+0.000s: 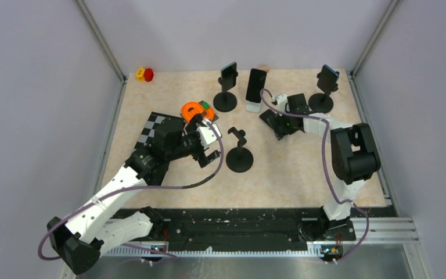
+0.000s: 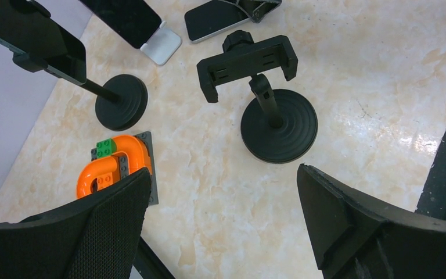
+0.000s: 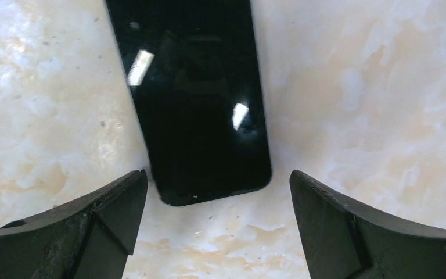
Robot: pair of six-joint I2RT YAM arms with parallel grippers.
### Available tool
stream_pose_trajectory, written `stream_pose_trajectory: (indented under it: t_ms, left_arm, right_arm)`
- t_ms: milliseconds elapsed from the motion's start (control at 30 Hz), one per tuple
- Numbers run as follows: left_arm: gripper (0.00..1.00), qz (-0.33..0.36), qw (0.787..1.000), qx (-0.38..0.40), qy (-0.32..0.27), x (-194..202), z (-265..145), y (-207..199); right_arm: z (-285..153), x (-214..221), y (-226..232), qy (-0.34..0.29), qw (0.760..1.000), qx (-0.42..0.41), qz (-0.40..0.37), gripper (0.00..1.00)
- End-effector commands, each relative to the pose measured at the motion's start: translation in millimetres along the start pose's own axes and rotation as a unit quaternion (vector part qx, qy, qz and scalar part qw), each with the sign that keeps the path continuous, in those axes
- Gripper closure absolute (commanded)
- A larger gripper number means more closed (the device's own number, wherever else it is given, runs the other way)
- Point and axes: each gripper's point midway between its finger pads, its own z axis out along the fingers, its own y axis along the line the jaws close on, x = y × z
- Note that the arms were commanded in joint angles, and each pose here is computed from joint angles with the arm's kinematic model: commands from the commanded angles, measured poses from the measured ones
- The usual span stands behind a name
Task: Place the phone on the phone stand
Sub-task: Pick up the phone at the center of the board.
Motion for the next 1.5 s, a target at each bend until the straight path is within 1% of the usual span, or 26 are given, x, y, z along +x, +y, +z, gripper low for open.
stream_pose_trajectory:
  t_ms: [0,533,667,867,1000,1467]
  left_arm:
    - [0.01,0.017,1.0,0.007,-0.023,-18.7,-0.2,3.8]
    - [0.01,0.031,0.999,0.039,-0.004,-17.8,16.2,1.9]
    - [0.01,0.037,0.998,0.044,0.001,-17.0,19.0,1.6]
    - [0.01,0.042,0.998,0.048,0.008,-16.5,22.5,1.7]
    - [0.01,0.043,0.998,0.05,0.01,-17.2,24.2,2.2]
    - [0.01,-0.003,1.0,0.014,0.014,-24.6,22.6,14.9]
  right_arm:
    - [-11.8,-30.9,20.2,-0.05,0.996,-0.071,-0.022,0.06]
    - [9.7,-39.4,3.3,-0.028,0.993,-0.057,-0.095,0.06]
    - [18.0,-36.7,4.3,-0.012,0.992,-0.074,-0.104,0.06]
    - [21.4,-37.3,13.4,-0.01,0.986,-0.125,-0.105,0.06]
    - [24.2,-37.5,15.0,-0.002,0.984,-0.139,-0.108,0.06]
    - [35.2,-22.4,18.5,0.026,0.978,-0.177,-0.106,0.1]
